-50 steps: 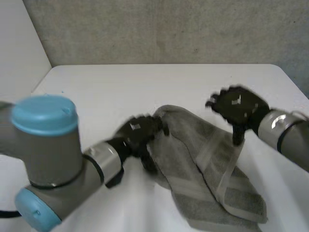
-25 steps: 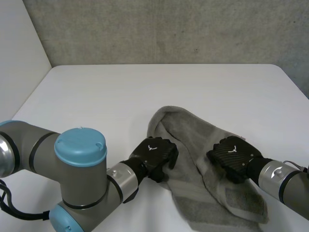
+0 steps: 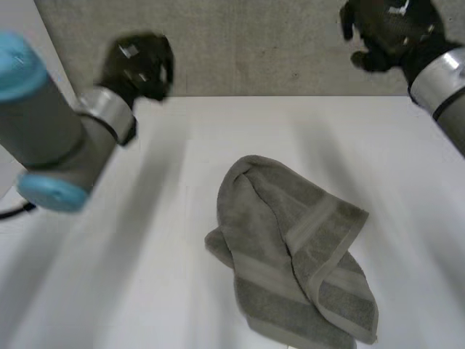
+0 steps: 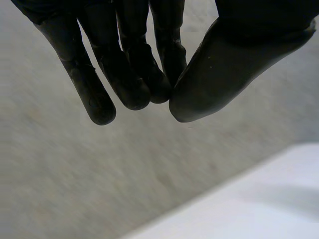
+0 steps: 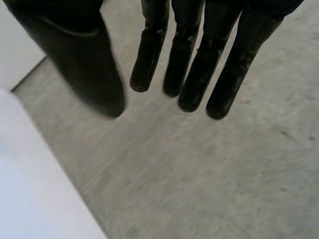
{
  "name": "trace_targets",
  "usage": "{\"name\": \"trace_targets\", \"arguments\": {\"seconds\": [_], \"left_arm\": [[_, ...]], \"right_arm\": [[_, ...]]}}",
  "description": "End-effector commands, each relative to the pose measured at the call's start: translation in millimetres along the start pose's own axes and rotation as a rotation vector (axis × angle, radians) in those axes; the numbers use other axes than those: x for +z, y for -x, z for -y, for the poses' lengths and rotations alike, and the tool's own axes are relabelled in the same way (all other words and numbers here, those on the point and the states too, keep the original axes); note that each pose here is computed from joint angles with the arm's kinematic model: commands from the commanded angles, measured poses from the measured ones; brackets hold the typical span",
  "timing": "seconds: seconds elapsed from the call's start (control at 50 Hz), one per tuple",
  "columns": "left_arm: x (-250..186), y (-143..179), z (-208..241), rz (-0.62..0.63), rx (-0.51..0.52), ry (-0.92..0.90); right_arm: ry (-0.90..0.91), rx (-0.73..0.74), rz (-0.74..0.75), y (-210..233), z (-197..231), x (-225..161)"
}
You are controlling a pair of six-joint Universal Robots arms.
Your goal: Fold the towel.
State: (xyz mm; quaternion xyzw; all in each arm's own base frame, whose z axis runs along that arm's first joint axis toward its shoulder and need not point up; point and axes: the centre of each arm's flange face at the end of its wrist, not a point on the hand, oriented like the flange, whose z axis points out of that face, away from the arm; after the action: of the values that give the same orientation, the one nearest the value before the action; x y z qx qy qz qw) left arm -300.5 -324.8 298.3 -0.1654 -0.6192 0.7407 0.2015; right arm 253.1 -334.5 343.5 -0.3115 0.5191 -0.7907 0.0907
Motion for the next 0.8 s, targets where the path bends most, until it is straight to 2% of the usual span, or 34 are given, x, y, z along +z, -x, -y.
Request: {"name": "trace_targets", "arguments": {"seconds": [0.02, 0.06, 0.14, 0.2, 0.24, 0.26, 0.3, 0.36, 0.4, 0.44, 0.54, 0.8], "left_arm": [[-5.1, 10.8, 3.4, 0.02, -0.005, 0.013], [-12.2, 10.2, -10.9, 0.02, -0.011, 0.061], [-47.1, -4.0, -65.6, -0.021, -0.04, 0.258], [-61.1, -11.3, -80.1, -0.058, -0.05, 0.317], [-91.7, -35.5, -103.0, -0.181, -0.076, 0.423], [-91.9, -35.7, -103.1, -0.182, -0.077, 0.423], [-119.5, -60.0, -113.8, -0.318, -0.103, 0.489], [-131.0, -69.8, -114.7, -0.373, -0.111, 0.503], [-149.1, -80.1, -120.9, -0.437, -0.126, 0.537], [-154.4, -82.7, -125.1, -0.449, -0.127, 0.547], [-164.5, -97.7, -138.3, -0.502, -0.111, 0.532], [-172.9, -122.5, -145.8, -0.593, -0.063, 0.489]], "right_arm": [[0.191, 0.098, 0.005, 16.6, -20.2, -15.4], [0.292, 0.11, 0.11, 51.4, -36.4, -33.0], [0.383, 0.059, 0.184, 71.4, -54.7, -53.9], [0.436, -0.022, 0.243, 82.1, -70.0, -72.3], [0.449, -0.067, 0.286, 87.7, -75.0, -80.0], [0.456, -0.11, 0.331, 93.0, -77.7, -87.7], [0.452, -0.158, 0.368, 96.7, -77.4, -94.0], [0.473, -0.208, 0.453, 104.5, -77.7, -111.0], [0.504, -0.209, 0.484, 104.8, -81.8, -119.2], [0.554, -0.165, 0.534, 105.0, -90.1, -133.9], [0.54, -0.091, 0.598, 114.9, -97.2, -149.0], [0.527, -0.024, 0.556, 123.3, -117.8, -158.6]]}}
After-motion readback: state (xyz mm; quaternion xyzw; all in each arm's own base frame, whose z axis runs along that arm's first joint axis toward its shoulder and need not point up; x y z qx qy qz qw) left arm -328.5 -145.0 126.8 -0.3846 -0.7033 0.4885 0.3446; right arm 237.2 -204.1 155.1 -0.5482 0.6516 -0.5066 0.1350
